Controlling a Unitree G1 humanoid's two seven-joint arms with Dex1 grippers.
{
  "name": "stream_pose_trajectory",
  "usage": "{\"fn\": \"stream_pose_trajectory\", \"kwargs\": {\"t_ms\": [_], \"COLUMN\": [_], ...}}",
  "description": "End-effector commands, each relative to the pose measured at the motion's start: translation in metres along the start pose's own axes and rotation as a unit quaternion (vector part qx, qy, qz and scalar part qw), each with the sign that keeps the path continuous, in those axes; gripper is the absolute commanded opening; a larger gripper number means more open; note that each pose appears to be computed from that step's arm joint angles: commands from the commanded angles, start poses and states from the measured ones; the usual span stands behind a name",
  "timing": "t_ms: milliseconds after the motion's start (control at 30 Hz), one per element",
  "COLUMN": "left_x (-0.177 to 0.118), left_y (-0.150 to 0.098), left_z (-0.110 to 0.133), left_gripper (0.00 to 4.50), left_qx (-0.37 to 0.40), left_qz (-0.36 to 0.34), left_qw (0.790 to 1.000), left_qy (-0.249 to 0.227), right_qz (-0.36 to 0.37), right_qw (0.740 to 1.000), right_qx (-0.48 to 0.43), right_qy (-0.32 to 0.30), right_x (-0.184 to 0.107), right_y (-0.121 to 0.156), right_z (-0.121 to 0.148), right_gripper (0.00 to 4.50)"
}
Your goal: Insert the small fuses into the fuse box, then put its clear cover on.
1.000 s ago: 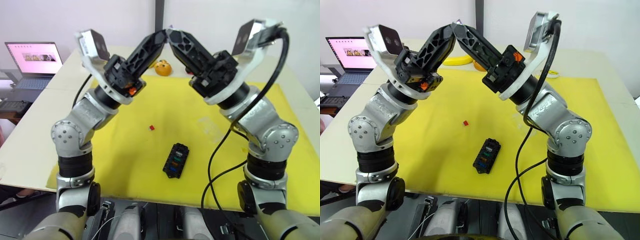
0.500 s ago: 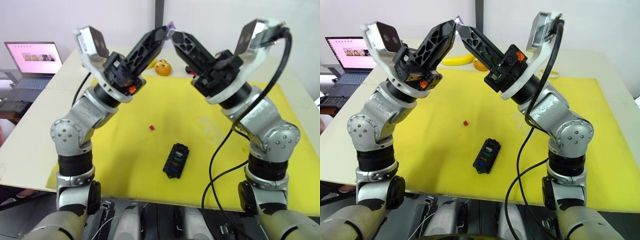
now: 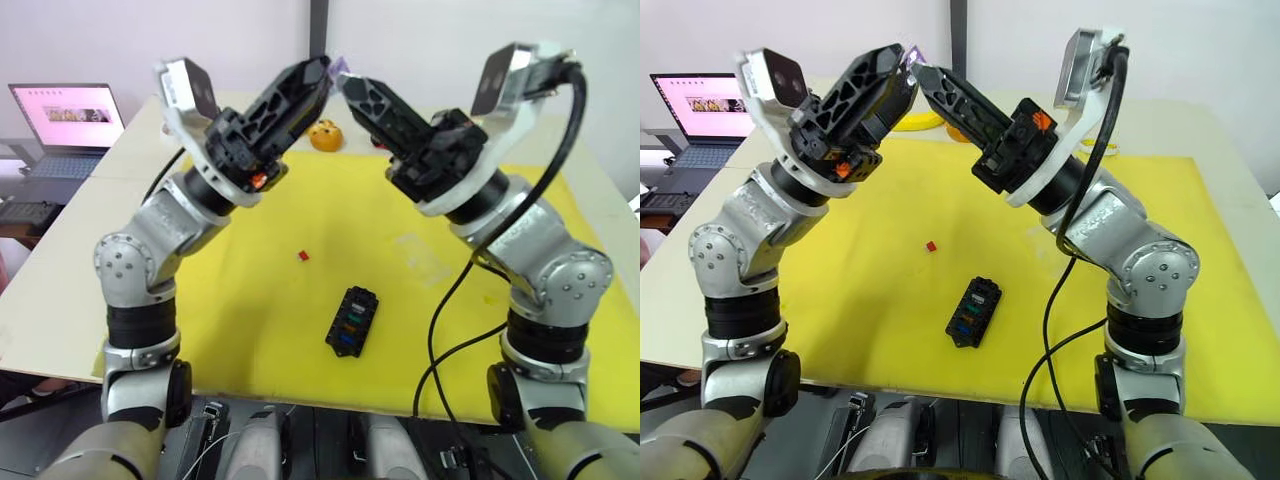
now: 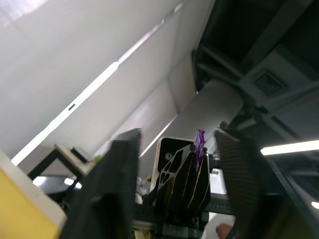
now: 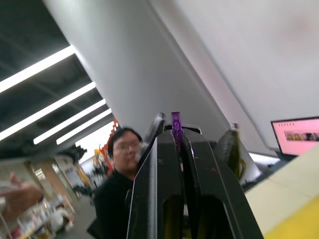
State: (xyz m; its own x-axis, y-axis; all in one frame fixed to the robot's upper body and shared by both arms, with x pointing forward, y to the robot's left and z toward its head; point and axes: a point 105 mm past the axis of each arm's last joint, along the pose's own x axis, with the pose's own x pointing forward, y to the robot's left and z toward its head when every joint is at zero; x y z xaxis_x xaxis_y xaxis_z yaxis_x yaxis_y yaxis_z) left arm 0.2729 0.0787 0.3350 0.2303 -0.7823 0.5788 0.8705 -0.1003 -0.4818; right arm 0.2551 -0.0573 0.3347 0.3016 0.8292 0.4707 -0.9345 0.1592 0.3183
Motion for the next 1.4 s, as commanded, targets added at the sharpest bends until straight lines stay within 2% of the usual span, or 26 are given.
{"fn": "stream_pose_trajectory", "kwargs": {"t_ms": [33, 100, 200, 267, 367, 467, 567, 600, 900, 1400], "left_x": [-0.007, -0.022, -0.044, -0.063, -0.089, -0.107, -0.115, -0.117, -0.117, -0.116], "left_y": [-0.016, -0.021, -0.025, -0.017, 0.002, 0.014, 0.023, 0.026, 0.037, 0.038], "left_z": [0.008, 0.008, 0.004, -0.010, -0.030, -0.044, -0.053, -0.055, -0.066, -0.074], "left_gripper": [4.47, 4.47, 4.47, 4.47, 4.47, 4.47, 4.47, 4.47, 4.47, 4.47], "left_qx": [0.030, 0.047, 0.062, 0.110, 0.201, 0.246, 0.294, 0.297, 0.309, 0.309], "left_qz": [-0.018, -0.007, 0.012, 0.048, 0.061, 0.030, -0.011, -0.017, -0.039, -0.046], "left_qw": [0.999, 0.994, 0.981, 0.955, 0.897, 0.857, 0.832, 0.830, 0.826, 0.821], "left_qy": [0.042, 0.102, 0.182, 0.271, 0.389, 0.452, 0.470, 0.472, 0.470, 0.477], "right_qz": [0.014, 0.013, 0.006, 0.001, -0.004, -0.004, -0.009, -0.007, -0.041, -0.052], "right_qw": [0.997, 0.988, 0.976, 0.961, 0.937, 0.921, 0.904, 0.902, 0.908, 0.903], "right_qx": [-0.056, -0.097, -0.131, -0.164, -0.201, -0.224, -0.246, -0.246, -0.252, -0.246], "right_qy": [0.054, 0.116, 0.175, 0.224, 0.288, 0.320, 0.349, 0.355, 0.333, 0.348], "right_x": [-0.009, -0.020, -0.037, -0.054, -0.078, -0.093, -0.107, -0.111, -0.115, -0.130], "right_y": [0.002, -0.004, -0.014, -0.025, -0.038, -0.046, -0.054, -0.053, -0.058, -0.063], "right_z": [-0.003, -0.011, -0.019, -0.029, -0.048, -0.064, -0.081, -0.087, -0.105, -0.125], "right_gripper": [0.00, 0.00, 0.00, 0.00, 0.00, 0.00, 0.00, 0.00, 0.00, 0.00]}}
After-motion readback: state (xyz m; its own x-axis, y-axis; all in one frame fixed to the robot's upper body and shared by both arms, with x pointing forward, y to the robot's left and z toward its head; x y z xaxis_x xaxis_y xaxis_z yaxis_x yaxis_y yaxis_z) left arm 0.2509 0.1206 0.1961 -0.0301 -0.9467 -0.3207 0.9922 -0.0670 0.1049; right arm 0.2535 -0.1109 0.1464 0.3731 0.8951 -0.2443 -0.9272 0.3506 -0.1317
